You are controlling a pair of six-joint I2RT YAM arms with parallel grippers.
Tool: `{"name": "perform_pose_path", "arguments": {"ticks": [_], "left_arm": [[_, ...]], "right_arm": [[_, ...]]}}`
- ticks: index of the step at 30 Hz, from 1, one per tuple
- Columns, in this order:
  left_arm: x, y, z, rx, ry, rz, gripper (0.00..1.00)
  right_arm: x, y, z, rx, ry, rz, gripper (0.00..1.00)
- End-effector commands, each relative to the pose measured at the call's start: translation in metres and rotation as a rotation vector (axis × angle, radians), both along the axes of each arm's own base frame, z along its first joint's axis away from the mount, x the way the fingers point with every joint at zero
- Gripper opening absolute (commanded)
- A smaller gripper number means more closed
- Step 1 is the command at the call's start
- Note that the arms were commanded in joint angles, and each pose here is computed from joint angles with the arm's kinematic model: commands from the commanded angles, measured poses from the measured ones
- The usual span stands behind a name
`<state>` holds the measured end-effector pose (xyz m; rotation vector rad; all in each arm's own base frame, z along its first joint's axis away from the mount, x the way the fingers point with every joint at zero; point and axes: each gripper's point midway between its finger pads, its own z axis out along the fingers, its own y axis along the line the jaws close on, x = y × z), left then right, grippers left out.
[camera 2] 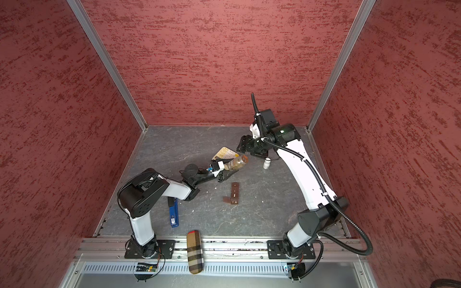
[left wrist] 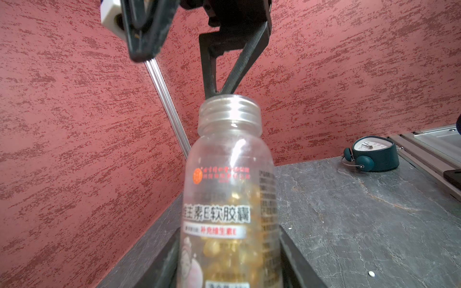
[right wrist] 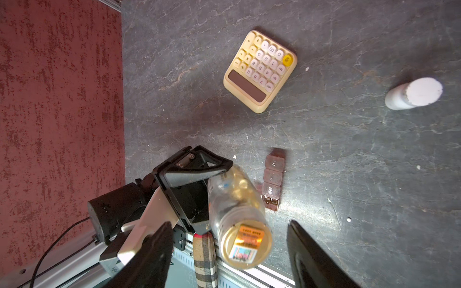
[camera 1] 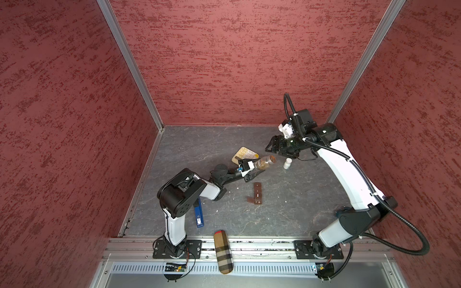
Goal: Sort the pills into containers
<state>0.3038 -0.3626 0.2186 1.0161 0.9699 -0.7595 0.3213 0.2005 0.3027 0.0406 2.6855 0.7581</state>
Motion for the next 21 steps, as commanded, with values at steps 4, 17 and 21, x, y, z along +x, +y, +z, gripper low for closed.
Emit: {"name": "perform_pose_path", "arguments": {"ticks": [4, 17, 21], "left_arm": [[-0.002, 0.002, 0.013, -0.025, -0.013, 0.006, 0.0], [0.002, 0.002, 0.013, -0.027, -0.011, 0.008, 0.0], [0.004, 0.002, 0.012, -0.025, -0.01, 0.01, 0.0]], "right_arm": [[0.004, 0.015, -0.002, 0.055, -0.015, 0.072, 0.72], [-0.022, 0.017, -0.006, 0.085, 0.003, 0.126, 0.69], [-0.03, 0.016, -0.002, 0.088, -0.003, 0.135, 0.68]]}}
